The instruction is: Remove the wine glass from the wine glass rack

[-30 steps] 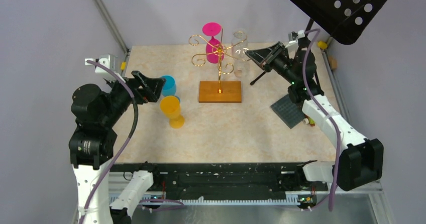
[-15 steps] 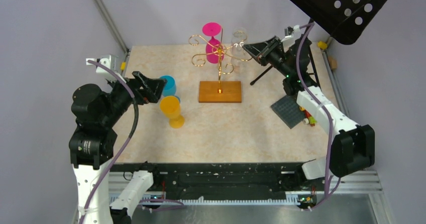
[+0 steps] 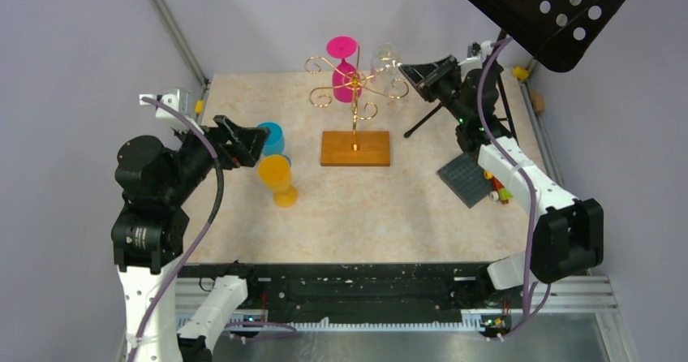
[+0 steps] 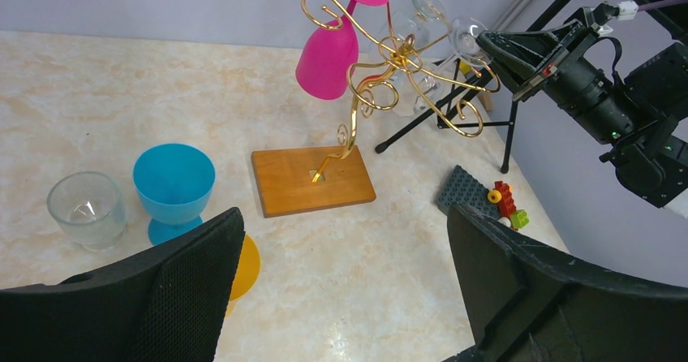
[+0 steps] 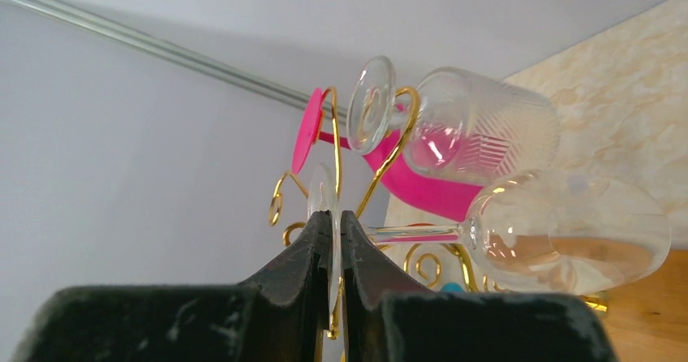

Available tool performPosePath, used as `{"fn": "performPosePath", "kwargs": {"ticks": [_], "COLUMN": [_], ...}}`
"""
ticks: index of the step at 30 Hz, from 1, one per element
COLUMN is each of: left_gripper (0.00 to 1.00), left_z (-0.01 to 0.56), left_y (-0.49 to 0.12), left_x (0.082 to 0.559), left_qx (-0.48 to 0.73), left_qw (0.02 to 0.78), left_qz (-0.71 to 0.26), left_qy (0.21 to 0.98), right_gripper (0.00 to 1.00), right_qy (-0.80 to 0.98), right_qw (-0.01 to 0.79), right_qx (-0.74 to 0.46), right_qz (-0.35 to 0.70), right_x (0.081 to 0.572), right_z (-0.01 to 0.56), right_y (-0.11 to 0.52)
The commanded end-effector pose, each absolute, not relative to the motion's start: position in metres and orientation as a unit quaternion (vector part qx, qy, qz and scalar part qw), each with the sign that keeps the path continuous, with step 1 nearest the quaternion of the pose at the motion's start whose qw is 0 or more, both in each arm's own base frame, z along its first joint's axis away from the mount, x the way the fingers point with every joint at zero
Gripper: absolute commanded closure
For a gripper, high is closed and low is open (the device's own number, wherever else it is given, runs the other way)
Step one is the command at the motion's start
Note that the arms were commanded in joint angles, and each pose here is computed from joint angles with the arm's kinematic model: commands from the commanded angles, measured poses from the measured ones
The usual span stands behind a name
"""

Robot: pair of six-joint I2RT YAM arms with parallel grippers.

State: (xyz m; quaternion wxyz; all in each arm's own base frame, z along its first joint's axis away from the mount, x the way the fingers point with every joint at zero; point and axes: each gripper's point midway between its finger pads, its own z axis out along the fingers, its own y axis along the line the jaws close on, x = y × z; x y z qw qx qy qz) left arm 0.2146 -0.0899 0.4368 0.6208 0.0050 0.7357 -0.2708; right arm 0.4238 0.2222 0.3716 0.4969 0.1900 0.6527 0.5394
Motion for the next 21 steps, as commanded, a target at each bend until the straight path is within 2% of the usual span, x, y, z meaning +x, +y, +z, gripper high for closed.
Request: {"fn": "performPosePath", "kwargs": {"ticks": [1,9,16,21], "left_gripper": [0.02,0.02,0.02,0.02], "left_z": [0.445,0.445,0.446,0.454], "left_y": [-0.094,-0.097,-0.102,-0.121], "left_x": [0.215,0.215,0.215,0.211], "left_qx": [0.013,0.018,0.028,0.064], "left_qw": [0.63,0.628,0.623,0.62], "left_qz": [-0.283,-0.29,-0.3,-0.351], "left_qy": [0.724,0.722,0.722,0.699], "right_gripper": [1.0,1.0,1.0,1.0], "right_qy": [0.583,0.561,0.534,0.551], "right_qw": [0.58,0.597,0.602,0.576], "right_qx": [0.185,0.25,0.281,0.283], "right_qz": [0.538,0.516,0.523,0.533], "right_x": [0.413,0.401,0.365,0.337], "right_z": [0.442,0.447,0.464,0.465], "right_y": [0.201,0.171,0.148,0.146]}}
